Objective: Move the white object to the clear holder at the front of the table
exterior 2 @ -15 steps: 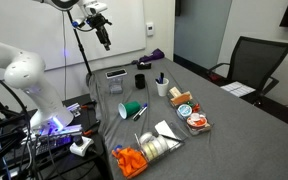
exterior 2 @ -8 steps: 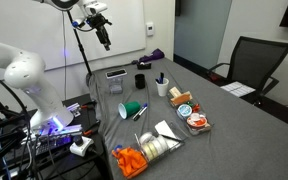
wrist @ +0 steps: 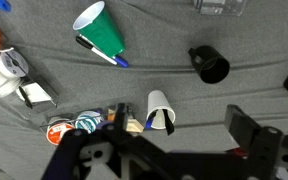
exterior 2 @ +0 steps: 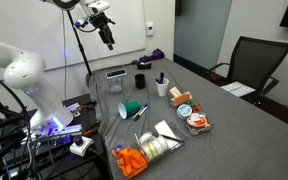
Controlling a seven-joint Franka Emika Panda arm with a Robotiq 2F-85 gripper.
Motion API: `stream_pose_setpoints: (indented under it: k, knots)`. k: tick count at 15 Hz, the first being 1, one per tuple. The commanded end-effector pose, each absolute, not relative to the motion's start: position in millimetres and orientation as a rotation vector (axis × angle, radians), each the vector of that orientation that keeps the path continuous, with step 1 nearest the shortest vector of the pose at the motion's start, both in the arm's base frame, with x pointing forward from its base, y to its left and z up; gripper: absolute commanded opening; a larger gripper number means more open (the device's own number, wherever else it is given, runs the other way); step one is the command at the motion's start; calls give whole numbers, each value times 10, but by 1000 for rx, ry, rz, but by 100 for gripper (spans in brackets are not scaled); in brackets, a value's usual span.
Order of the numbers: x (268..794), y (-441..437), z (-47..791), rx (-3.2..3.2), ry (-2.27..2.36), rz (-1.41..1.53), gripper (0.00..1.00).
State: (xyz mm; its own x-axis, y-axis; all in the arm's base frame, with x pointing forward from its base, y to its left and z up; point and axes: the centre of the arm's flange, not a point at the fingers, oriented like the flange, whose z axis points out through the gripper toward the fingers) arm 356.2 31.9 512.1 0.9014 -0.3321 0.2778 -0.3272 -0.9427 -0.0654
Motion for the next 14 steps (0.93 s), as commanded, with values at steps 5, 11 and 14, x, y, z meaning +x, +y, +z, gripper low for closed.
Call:
stream_pose_setpoints:
  k: [5,11,14]
  knots:
    - [4343,-97,5018,-3007,715,-500,100]
    - [4909,-55,4844,-2976,949,-506,100]
    - [5103,-29,4813,-2948,1103,-513,100]
